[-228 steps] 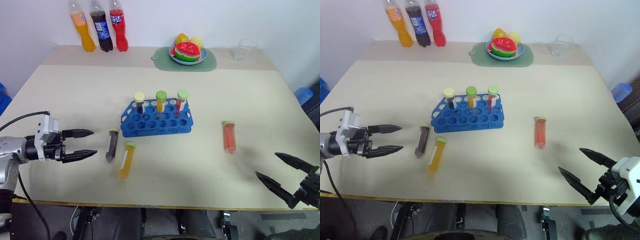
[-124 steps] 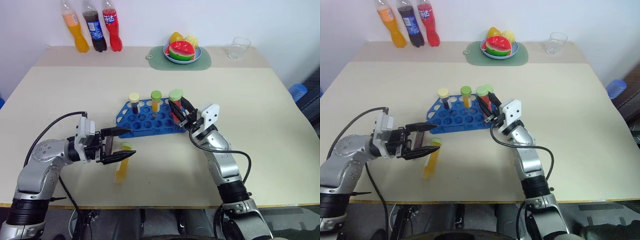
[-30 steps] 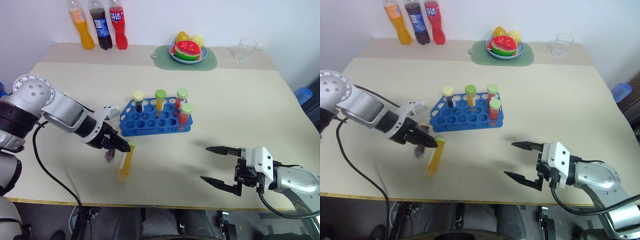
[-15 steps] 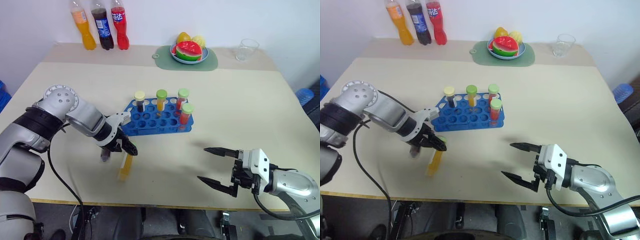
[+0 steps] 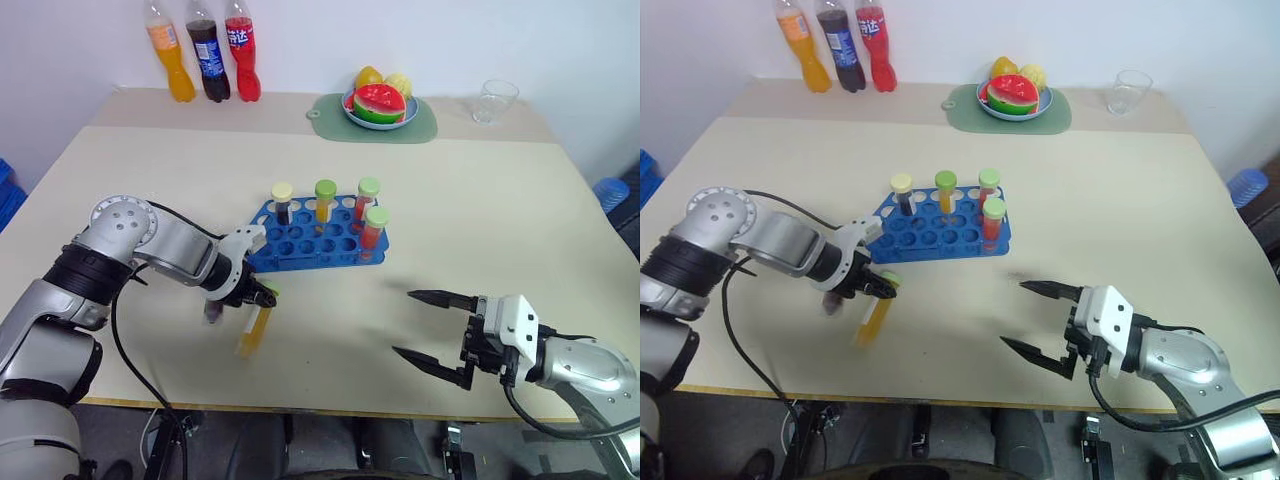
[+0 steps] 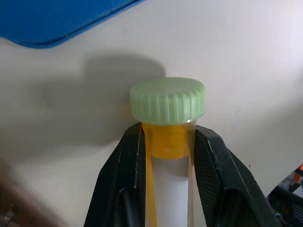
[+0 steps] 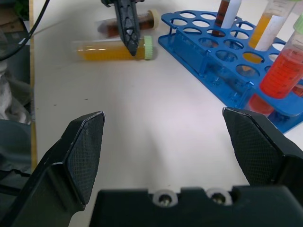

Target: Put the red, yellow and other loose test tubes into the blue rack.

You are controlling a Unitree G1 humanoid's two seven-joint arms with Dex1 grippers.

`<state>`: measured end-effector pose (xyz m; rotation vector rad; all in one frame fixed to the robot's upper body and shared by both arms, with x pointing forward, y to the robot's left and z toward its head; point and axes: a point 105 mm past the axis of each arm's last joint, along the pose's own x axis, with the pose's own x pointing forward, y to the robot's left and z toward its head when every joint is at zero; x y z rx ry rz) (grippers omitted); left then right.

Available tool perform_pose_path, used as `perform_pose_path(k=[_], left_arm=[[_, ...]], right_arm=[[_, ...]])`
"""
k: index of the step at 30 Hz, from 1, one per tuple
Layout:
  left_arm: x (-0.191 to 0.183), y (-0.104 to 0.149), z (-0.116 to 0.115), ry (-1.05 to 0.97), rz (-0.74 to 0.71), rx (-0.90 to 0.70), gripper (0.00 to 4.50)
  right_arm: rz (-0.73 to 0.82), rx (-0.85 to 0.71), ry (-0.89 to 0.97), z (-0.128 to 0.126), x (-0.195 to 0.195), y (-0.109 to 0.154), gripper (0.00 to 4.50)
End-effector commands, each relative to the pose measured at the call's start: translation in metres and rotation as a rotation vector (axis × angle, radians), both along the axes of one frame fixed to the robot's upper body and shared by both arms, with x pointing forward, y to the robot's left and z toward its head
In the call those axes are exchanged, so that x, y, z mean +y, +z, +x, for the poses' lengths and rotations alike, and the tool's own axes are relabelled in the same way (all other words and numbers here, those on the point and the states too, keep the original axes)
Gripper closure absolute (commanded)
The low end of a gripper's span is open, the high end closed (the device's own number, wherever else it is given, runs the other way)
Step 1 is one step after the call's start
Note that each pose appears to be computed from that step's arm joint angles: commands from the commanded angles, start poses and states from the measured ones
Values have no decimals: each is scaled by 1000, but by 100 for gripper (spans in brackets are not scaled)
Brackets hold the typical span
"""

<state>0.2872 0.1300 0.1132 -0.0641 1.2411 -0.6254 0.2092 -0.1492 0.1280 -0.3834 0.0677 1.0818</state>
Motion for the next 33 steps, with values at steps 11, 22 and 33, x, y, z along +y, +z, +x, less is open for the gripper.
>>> perform_pose_path(k=[11, 22, 33], left_arm=[[-32, 99, -20, -409, -502, -753, 341], [-38, 123, 9, -490, -512, -1545, 341], [-75, 78, 20, -520, -605, -1609, 341]], right_arm=[[33, -69, -39, 14, -3, 9, 8], [50, -101, -148, 22, -19, 17, 8], [63, -83, -251, 8, -32, 22, 8]])
